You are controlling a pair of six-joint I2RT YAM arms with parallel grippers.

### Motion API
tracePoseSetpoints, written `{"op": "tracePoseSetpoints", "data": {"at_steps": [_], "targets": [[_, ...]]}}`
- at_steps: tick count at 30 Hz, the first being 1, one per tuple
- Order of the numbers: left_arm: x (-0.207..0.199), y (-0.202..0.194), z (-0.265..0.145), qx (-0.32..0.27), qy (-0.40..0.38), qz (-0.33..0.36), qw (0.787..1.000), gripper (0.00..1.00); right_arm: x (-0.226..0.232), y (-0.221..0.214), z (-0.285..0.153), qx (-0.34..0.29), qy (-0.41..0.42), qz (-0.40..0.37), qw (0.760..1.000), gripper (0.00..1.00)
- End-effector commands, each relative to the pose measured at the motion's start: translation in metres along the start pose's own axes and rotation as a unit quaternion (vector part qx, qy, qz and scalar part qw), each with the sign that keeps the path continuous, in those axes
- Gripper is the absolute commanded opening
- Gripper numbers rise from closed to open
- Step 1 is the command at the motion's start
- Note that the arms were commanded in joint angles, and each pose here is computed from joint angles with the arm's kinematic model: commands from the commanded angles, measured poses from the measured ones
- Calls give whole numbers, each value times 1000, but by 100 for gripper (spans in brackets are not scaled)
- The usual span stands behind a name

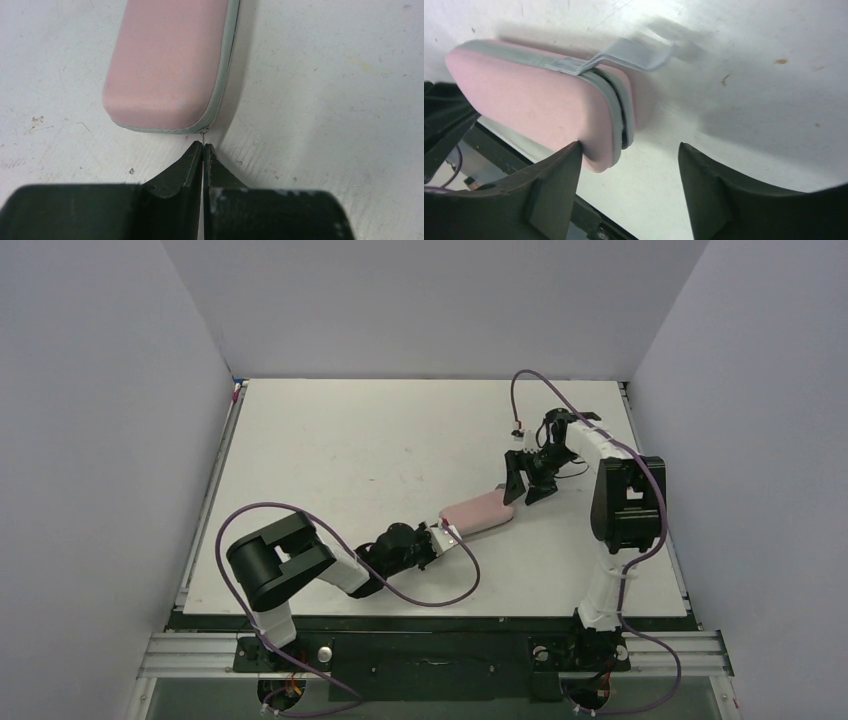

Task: Open the umbrella

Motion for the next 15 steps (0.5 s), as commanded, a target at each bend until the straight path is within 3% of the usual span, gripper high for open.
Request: {"op": "tracePoseSetpoints", "data": {"at_steps": [1, 2, 4, 9, 15], "targets": [[-3, 1, 0, 6, -7, -20, 1000, 0, -6, 15, -21, -60, -47, -2, 997, 74], [-4, 0, 1, 10, -8, -24, 1000, 0, 1, 14, -27, -72, -33, -3, 997, 81], [-7, 5, 5, 6, -12, -27, 1000, 0, 9, 1, -29, -74, -14, 10, 997, 83], [-16, 18, 14, -10, -19, -30, 999, 0, 22, -36, -16, -60, 29, 67, 996, 83], [-30, 23, 20, -12, -33, -26, 999, 0, 36, -47, -8, -81, 70, 113, 988, 83]]}}
Point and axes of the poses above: each gripper's point midway between its finger pads, its own z axis out along the fingers, its own x axis along the line the jaws close on, y = z × x, the point moved 6 cm from there along -z, back along the fingers, and after that the axes turned 1 degree about z, right-handed, at the moved point
